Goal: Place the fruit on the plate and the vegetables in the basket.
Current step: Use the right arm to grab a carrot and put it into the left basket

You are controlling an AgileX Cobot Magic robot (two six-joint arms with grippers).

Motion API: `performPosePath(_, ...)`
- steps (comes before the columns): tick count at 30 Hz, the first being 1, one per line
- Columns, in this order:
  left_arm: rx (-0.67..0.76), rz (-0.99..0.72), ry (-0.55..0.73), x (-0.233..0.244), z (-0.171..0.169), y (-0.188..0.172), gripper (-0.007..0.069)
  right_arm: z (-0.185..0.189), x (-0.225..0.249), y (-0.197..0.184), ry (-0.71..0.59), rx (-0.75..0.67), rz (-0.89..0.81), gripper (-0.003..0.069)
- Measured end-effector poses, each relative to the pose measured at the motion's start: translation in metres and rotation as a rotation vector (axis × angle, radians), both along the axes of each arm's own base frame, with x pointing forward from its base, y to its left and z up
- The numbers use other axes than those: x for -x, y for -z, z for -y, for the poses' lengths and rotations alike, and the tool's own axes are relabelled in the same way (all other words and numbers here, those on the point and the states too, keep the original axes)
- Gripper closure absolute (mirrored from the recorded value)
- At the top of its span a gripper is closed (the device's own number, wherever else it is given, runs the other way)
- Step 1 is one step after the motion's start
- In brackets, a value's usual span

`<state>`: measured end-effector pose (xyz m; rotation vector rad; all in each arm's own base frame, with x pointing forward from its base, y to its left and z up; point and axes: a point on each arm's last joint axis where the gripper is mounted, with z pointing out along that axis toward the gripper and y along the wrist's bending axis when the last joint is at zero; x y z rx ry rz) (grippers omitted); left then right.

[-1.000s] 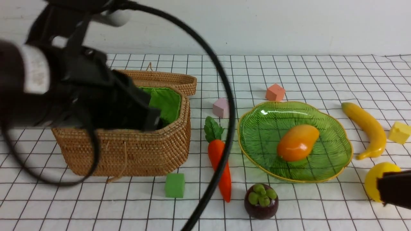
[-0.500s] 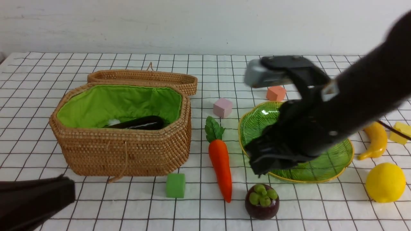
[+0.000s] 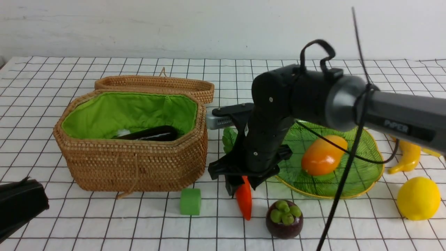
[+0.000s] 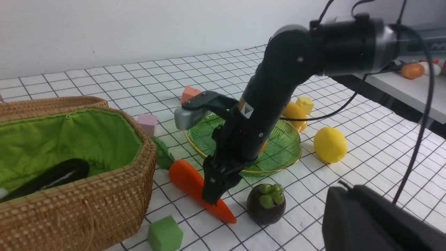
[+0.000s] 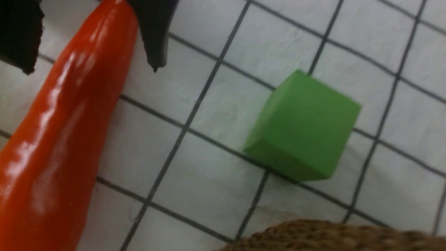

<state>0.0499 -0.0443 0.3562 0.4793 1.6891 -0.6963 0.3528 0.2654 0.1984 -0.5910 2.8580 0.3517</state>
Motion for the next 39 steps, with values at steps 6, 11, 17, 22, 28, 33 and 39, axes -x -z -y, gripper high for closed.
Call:
performPosePath(6, -0.002, 0.002, -0.001, 0.000, 0.000, 0.000, 0.0638, 0.004, -0.009, 0.023, 0.026, 0.025, -0.025, 0.0215)
performPosePath(11, 0.000, 0.006, -0.001, 0.000, 0.000, 0.000, 0.0638, 0.002, -0.011, 0.033, 0.033, 0.025, -0.038, 0.0336)
performPosePath(17, -0.004, 0.002, -0.002, 0.000, 0.000, 0.000, 0.0638, 0.002, -0.013, 0.033, 0.076, 0.010, -0.051, 0.0380)
performPosePath(22, -0.020, -0.015, -0.005, 0.000, -0.001, 0.002, 0.0638, 0.003, -0.008, 0.022, 0.084, -0.001, -0.068, 0.0380)
performPosePath(28, -0.081, -0.041, -0.026, 0.000, -0.005, 0.003, 0.0638, 0.014, 0.009, -0.059, 0.086, -0.094, 0.046, 0.0380)
performPosePath(33, -0.147, -0.016, -0.082, 0.004, -0.017, -0.012, 0.0638, 0.004, 0.025, -0.147, -0.164, -0.208, 0.344, 0.0380)
performPosePath(39, -0.142, -0.037, -0.108, 0.005, -0.021, -0.016, 0.0634, -0.046, 0.035, -0.184, -0.646, -0.274, 0.677, 0.0380)
